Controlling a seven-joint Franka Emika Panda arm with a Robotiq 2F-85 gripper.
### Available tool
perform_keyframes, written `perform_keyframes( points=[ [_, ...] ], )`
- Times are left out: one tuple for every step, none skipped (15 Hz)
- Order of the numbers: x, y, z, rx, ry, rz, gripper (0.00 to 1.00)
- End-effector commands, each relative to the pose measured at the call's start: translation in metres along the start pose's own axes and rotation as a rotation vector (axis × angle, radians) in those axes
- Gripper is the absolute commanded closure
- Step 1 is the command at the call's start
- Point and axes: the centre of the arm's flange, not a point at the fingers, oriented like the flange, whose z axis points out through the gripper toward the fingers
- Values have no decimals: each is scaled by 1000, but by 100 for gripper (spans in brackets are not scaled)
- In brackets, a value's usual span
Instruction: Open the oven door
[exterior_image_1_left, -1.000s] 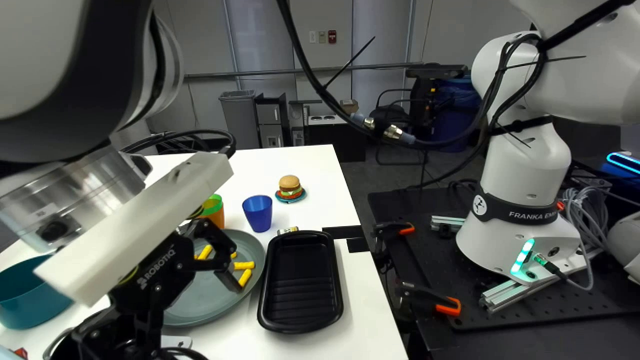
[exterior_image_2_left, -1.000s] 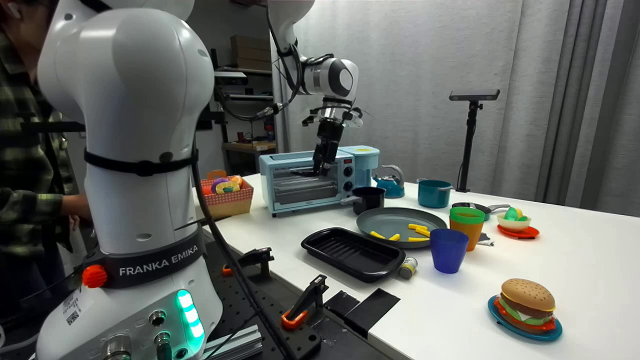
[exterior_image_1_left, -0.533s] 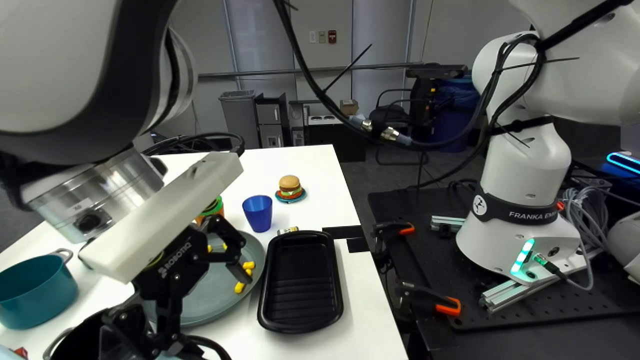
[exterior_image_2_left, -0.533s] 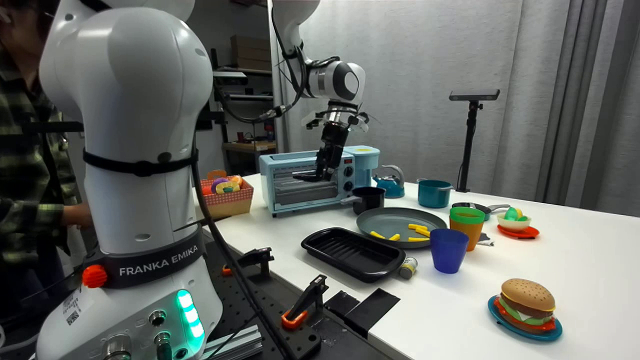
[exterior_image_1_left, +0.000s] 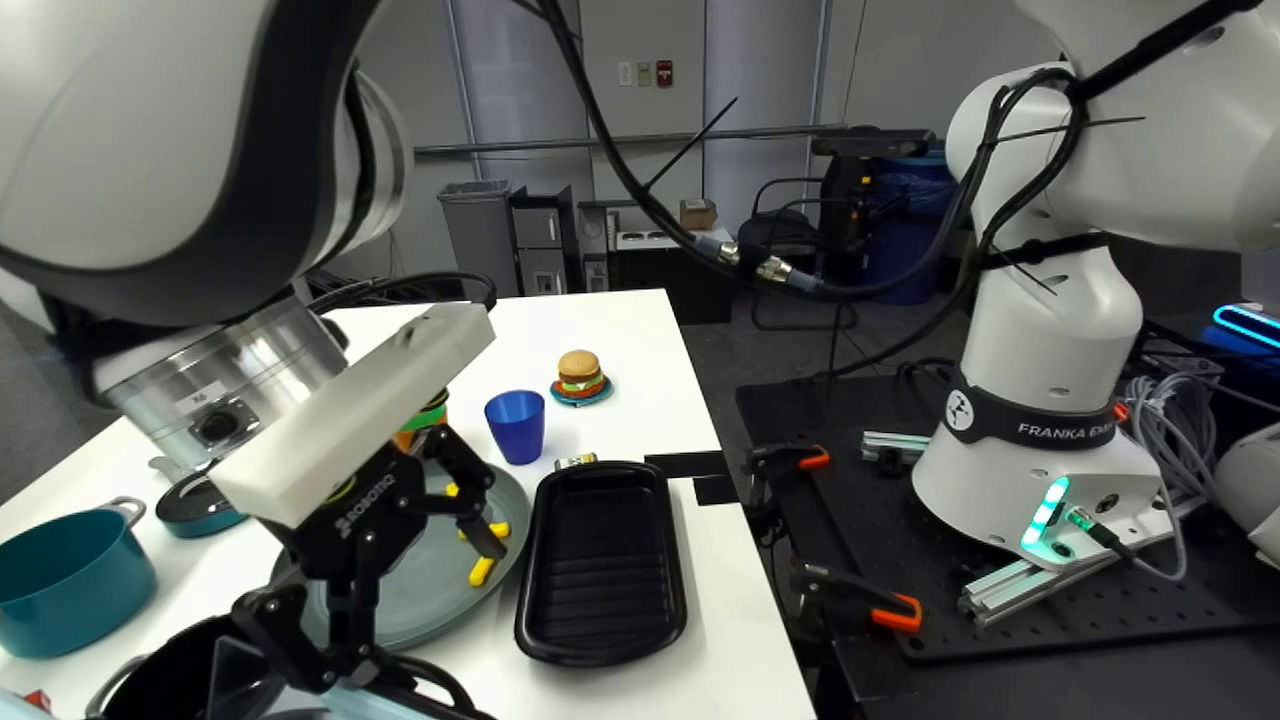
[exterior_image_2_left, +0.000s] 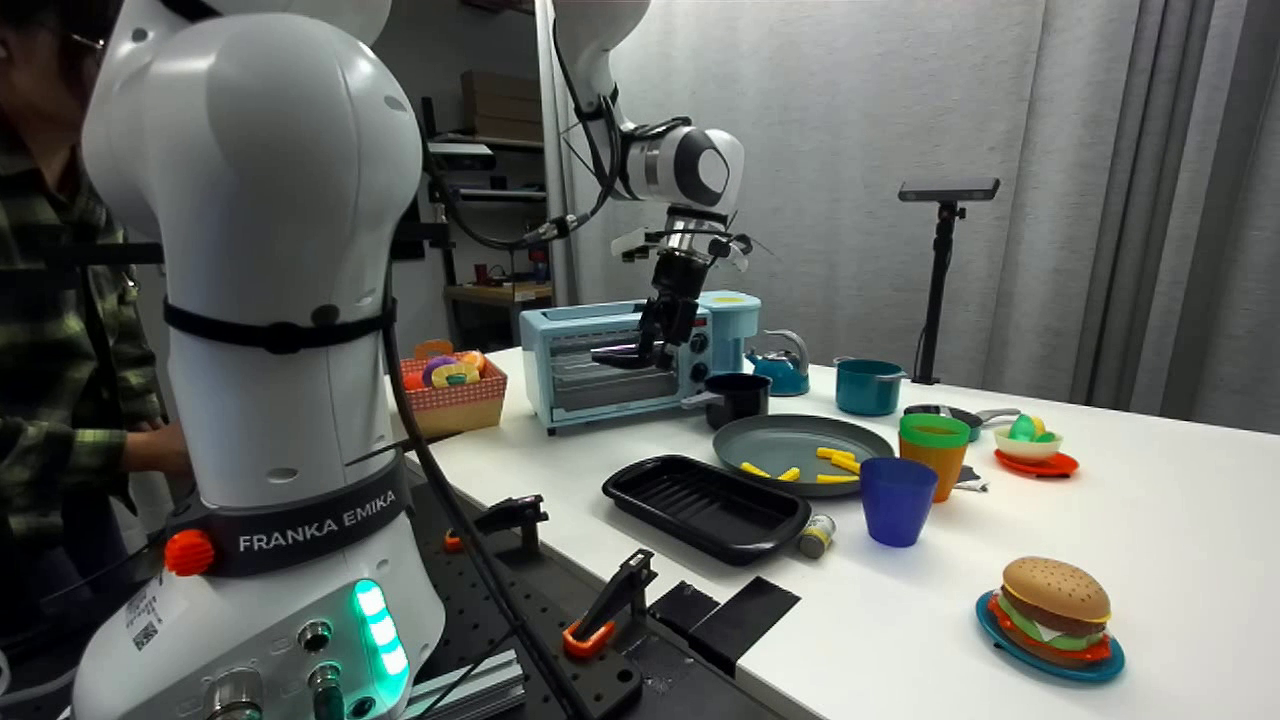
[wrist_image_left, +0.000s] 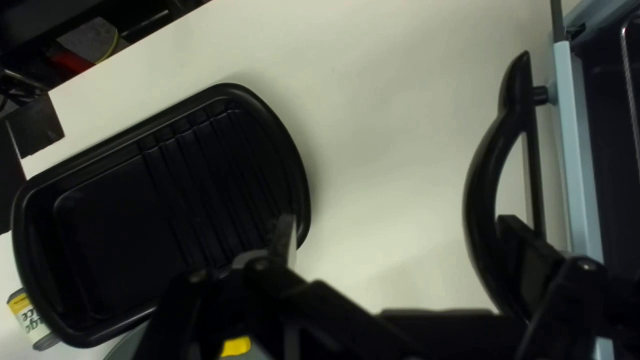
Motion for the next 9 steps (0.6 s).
perform_keyframes(
  points=[
    [24, 14, 6, 35, 38, 17, 12],
    [26, 17, 6, 36, 40, 16, 17],
    [28, 17, 6, 36, 42, 16, 12],
    [29, 18, 6, 37, 43, 16, 10],
    [31, 19, 7, 35, 43, 15, 3],
    [32, 20, 8, 32, 44, 14, 2],
    [32, 21, 8, 32, 42, 12, 0],
    [34, 20, 9, 32, 40, 11, 0],
    [35, 21, 10, 34, 40, 9, 0]
  ],
)
